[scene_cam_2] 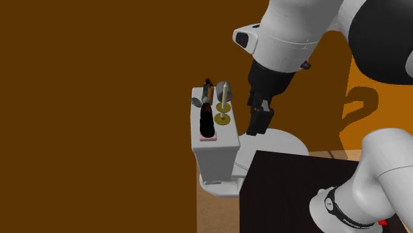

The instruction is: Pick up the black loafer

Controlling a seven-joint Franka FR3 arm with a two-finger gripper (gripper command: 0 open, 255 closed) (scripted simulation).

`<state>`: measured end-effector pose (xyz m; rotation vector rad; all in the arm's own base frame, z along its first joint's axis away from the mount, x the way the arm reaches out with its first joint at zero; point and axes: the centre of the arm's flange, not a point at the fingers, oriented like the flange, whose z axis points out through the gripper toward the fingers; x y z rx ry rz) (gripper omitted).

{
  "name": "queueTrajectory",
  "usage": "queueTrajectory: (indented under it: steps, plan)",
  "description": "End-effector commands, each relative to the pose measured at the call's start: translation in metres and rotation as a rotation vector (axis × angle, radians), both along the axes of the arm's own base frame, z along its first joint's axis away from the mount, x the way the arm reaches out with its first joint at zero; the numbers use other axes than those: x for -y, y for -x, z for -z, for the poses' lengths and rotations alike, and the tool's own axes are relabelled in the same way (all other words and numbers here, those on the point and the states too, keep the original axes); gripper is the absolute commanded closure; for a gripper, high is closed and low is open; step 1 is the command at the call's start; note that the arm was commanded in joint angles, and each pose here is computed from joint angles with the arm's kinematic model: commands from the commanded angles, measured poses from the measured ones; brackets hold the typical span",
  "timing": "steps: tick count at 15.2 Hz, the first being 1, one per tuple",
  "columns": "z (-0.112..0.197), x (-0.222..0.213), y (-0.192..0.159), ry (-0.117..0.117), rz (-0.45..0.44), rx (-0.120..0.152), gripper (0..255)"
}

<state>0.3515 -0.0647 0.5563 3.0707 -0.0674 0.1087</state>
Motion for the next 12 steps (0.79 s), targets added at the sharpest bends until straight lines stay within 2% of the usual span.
queueTrajectory:
  steps: [1,12]
  plan:
    - [0.012,0.024,-0.007,-0.008,-0.001,0.001,0]
    - [0.089,0.146,-0.05,-0.055,-0.006,0.002,0]
